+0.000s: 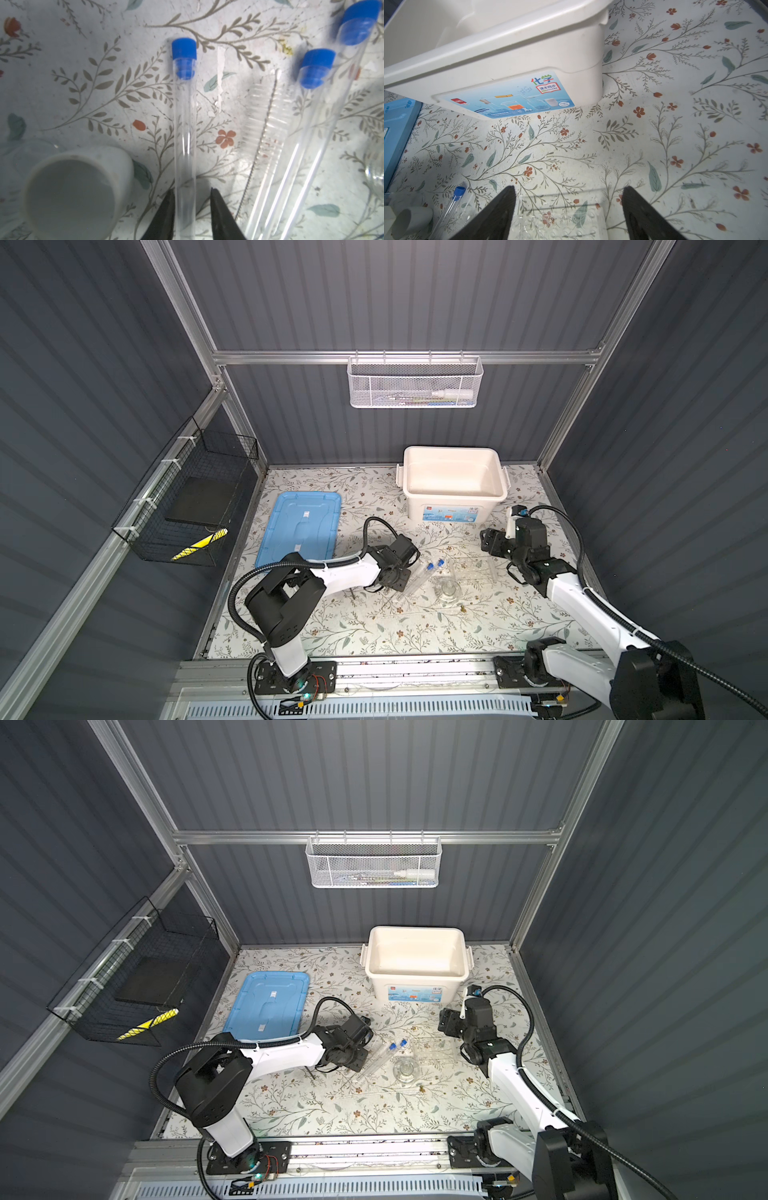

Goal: Organize the chemistry lab equipment

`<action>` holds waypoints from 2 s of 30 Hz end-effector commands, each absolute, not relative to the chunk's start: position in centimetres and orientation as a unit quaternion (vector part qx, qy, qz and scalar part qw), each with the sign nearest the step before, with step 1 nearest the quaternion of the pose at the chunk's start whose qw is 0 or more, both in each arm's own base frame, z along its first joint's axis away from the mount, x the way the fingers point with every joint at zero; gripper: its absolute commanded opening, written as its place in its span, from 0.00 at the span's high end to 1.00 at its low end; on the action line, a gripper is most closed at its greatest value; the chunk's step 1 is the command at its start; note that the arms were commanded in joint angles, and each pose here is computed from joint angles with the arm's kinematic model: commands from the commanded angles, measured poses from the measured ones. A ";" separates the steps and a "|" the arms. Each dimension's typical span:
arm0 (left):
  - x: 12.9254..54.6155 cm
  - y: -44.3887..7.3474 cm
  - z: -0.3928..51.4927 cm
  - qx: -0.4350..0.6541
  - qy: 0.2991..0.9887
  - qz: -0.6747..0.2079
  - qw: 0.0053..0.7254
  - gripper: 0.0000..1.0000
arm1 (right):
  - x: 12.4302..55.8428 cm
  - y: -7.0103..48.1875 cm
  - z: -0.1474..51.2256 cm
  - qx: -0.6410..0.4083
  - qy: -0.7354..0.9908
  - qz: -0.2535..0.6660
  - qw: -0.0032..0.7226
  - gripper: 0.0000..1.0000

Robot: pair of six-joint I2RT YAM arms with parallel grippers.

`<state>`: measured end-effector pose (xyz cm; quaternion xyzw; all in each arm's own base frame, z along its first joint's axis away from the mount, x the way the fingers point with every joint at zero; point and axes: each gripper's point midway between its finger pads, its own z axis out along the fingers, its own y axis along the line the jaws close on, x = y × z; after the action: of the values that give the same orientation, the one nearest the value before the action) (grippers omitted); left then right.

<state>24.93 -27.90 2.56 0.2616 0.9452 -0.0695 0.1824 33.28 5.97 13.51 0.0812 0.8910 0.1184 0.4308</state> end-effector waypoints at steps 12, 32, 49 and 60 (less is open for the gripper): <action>24.0 -28.1 1.0 0.261 0.951 -0.069 0.148 0.74 | 33.7 8.2 14.5 0.040 0.891 0.145 0.429 0.15; 25.1 -28.8 1.9 0.253 0.948 -0.077 0.177 0.85 | 34.4 10.8 13.3 0.028 0.899 0.191 0.393 0.22; 27.1 -29.4 4.7 0.242 0.939 -0.077 0.233 0.89 | 34.8 13.1 13.6 0.014 0.894 0.229 0.384 0.21; 28.6 -30.5 8.1 0.270 0.915 -0.085 0.288 0.93 | 35.7 18.1 14.8 -0.029 0.882 0.314 0.350 0.23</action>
<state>27.64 -29.43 5.67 0.2520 0.9306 -0.0787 0.2534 35.51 16.11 13.69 -0.0121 0.8933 0.2705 0.3588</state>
